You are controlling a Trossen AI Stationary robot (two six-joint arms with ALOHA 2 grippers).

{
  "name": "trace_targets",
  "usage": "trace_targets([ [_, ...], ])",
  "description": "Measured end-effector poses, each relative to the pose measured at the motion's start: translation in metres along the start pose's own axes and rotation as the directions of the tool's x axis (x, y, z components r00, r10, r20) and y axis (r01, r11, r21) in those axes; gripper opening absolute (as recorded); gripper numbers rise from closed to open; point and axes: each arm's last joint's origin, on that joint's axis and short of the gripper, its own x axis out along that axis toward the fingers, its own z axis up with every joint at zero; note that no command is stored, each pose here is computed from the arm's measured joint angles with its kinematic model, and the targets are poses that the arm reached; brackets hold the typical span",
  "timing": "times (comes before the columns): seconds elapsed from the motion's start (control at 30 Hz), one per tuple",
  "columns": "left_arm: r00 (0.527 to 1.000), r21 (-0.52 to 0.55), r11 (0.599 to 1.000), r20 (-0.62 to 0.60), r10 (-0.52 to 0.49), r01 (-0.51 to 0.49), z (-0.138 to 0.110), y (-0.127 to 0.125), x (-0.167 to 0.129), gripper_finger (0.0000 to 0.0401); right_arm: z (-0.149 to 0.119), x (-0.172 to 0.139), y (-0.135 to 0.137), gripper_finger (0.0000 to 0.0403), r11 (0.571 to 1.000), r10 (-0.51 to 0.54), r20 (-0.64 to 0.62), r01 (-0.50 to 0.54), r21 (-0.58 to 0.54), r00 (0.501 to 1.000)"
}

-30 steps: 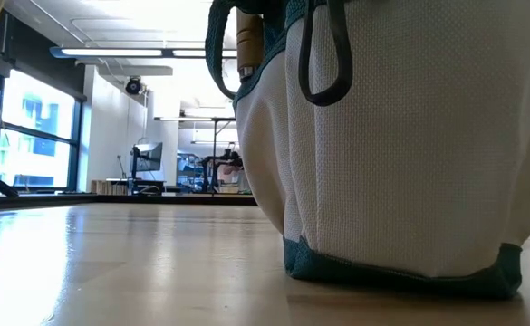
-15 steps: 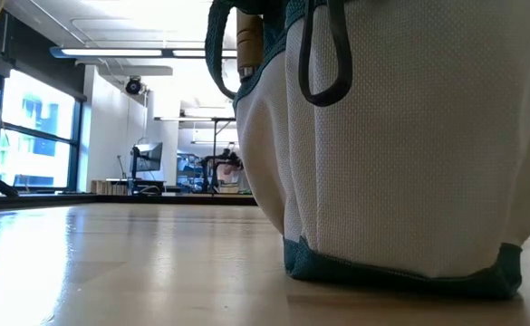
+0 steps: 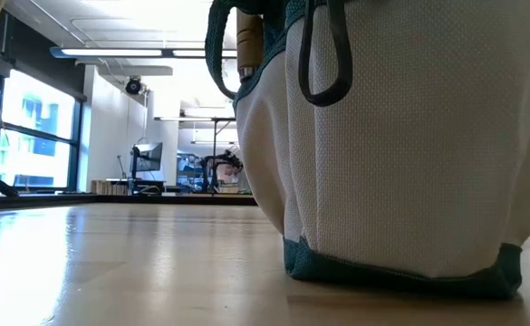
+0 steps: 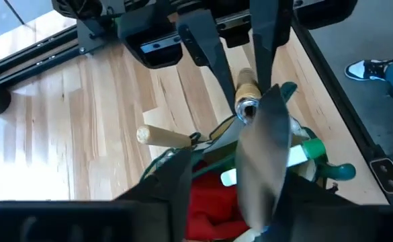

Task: Pick & Place Garden tools in Gardening bag
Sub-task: Put the trowel into the gardening bag

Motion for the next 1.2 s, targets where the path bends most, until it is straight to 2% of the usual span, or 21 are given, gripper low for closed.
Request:
trace_targets([
  [0.23,1.000,0.001,1.000,0.006,0.010,-0.010,0.001,0.000,0.000,0.0179,0.000,-0.012,0.004,0.0057,0.996,-0.082,-0.008,0.081,-0.044,0.997],
  [0.53,1.000,0.003,1.000,0.002,0.010,-0.010,0.000,0.000,0.000,0.0184,0.015,-0.047,0.016,0.0057,0.987,-0.155,0.001,0.155,-0.049,0.988],
  [0.67,0.999,0.006,1.000,-0.038,0.009,-0.009,-0.004,0.000,0.000,0.0184,0.017,-0.068,0.023,0.0057,0.990,-0.141,-0.019,0.141,0.008,0.990],
  [0.8,0.994,-0.044,0.999,-0.105,0.009,-0.014,-0.010,0.000,-0.001,0.0184,0.015,-0.085,0.029,0.0057,0.987,-0.121,-0.042,0.125,0.099,0.992],
  [0.97,0.988,-0.095,0.995,-0.157,0.011,-0.026,-0.016,0.001,-0.001,0.0184,0.011,-0.104,0.033,0.0057,0.971,-0.152,-0.074,0.163,0.174,0.986],
  [1.07,0.988,-0.125,0.992,-0.154,0.010,-0.030,-0.015,0.001,-0.002,0.0184,0.007,-0.100,0.033,0.0057,0.966,-0.157,-0.072,0.168,0.195,0.985],
  [1.2,0.988,-0.158,0.987,-0.155,0.006,-0.031,-0.016,0.001,-0.002,0.0184,-0.007,-0.089,0.032,0.0057,0.960,-0.103,-0.078,0.120,0.254,0.992],
])
